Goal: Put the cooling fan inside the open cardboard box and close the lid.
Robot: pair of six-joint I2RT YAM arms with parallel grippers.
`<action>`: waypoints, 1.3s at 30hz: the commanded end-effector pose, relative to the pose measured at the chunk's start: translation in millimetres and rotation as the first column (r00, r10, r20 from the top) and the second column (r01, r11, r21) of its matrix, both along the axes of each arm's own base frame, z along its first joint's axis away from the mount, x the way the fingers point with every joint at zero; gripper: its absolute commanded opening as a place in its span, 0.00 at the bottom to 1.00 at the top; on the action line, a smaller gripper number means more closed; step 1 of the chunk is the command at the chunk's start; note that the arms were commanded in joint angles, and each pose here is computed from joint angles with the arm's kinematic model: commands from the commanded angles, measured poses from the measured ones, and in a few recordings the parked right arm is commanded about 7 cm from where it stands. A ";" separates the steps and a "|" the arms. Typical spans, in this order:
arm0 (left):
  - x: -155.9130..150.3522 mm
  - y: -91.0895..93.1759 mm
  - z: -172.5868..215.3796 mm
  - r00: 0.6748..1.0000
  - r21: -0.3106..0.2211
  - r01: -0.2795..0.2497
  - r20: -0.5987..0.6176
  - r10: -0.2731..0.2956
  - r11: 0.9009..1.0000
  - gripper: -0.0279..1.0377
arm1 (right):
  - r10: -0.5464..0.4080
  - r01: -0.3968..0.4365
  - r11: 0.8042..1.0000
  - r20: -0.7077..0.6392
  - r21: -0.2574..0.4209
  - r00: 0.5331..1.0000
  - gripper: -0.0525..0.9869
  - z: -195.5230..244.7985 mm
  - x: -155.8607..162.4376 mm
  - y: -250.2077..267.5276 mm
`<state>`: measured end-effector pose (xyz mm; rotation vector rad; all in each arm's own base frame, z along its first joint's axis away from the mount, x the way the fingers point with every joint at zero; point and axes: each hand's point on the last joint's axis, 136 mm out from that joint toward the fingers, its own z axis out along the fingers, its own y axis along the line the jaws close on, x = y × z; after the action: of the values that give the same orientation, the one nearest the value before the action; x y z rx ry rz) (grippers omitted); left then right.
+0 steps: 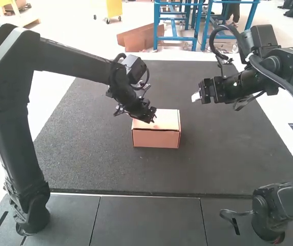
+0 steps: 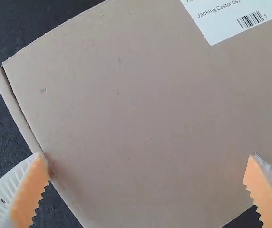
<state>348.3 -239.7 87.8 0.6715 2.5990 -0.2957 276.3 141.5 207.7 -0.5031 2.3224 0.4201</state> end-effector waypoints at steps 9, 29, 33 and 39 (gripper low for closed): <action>34.9 39.8 145.8 0.961 -0.136 -0.110 0.238 0.140 0.985 0.94 | -0.003 0.002 0.999 0.044 0.038 0.999 0.92 21.3 4.8 4.6; -29.4 138.1 215.9 0.722 -0.357 -0.126 0.607 0.332 0.925 0.94 | -0.287 0.203 0.951 0.417 0.234 0.863 0.92 103.2 36.0 -34.6; -41.2 144.1 219.8 0.658 -0.388 -0.105 0.663 0.357 0.916 0.93 | -0.311 0.211 0.943 0.458 0.256 0.833 0.92 104.4 27.3 -45.2; -57.0 161.1 224.1 0.532 -0.437 -0.111 0.733 0.425 0.893 0.93 | -0.334 0.224 0.939 0.531 0.263 0.779 0.92 95.3 8.1 -62.8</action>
<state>297.6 -93.9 304.3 0.2205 1.6888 -0.2951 290.8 91.4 295.3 -0.1670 1.7680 0.3283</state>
